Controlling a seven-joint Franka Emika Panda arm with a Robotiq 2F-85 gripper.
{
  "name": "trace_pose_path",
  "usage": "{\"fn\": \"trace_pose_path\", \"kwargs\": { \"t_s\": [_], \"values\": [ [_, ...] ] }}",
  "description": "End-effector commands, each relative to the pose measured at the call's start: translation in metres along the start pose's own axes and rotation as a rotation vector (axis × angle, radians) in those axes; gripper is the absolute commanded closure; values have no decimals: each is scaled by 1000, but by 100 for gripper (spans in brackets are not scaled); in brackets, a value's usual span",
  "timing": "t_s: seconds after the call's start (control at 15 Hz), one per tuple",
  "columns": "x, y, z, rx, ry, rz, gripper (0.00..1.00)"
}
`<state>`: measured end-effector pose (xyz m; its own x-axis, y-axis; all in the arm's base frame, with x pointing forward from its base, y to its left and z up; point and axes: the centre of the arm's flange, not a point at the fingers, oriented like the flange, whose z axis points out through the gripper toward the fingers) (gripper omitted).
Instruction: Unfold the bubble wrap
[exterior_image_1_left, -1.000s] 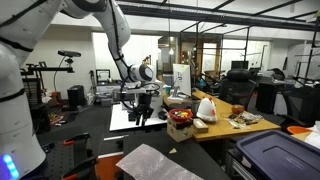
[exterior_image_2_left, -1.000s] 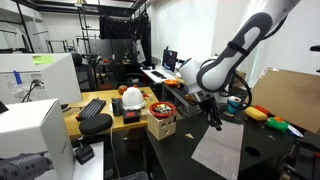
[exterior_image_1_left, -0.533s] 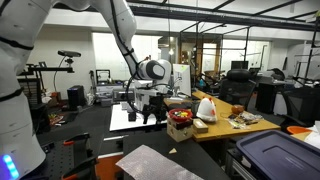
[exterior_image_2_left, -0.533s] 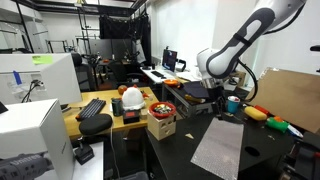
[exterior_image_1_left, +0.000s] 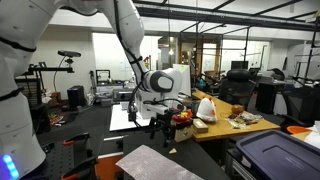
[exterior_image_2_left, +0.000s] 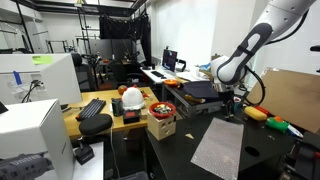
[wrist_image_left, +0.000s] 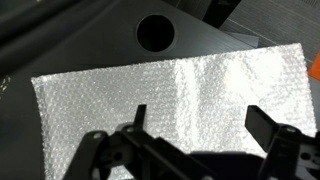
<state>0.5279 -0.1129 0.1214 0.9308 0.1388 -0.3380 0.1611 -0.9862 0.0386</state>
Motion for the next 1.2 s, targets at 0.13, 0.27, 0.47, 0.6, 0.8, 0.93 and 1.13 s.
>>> {"fn": "trace_pose_path", "kwargs": {
  "t_s": [0.13, 0.27, 0.47, 0.6, 0.8, 0.93, 1.13],
  "values": [
    [6, 33, 31, 133, 21, 127, 0],
    [10, 56, 48, 201, 5, 209, 0],
    [13, 94, 72, 301, 3, 368, 0],
    [20, 116, 87, 332, 19, 491, 0],
    [31, 135, 102, 378, 71, 649, 0],
    [41, 140, 113, 379, 91, 738, 0],
    [55, 139, 134, 357, 82, 838, 0]
  ]
}}
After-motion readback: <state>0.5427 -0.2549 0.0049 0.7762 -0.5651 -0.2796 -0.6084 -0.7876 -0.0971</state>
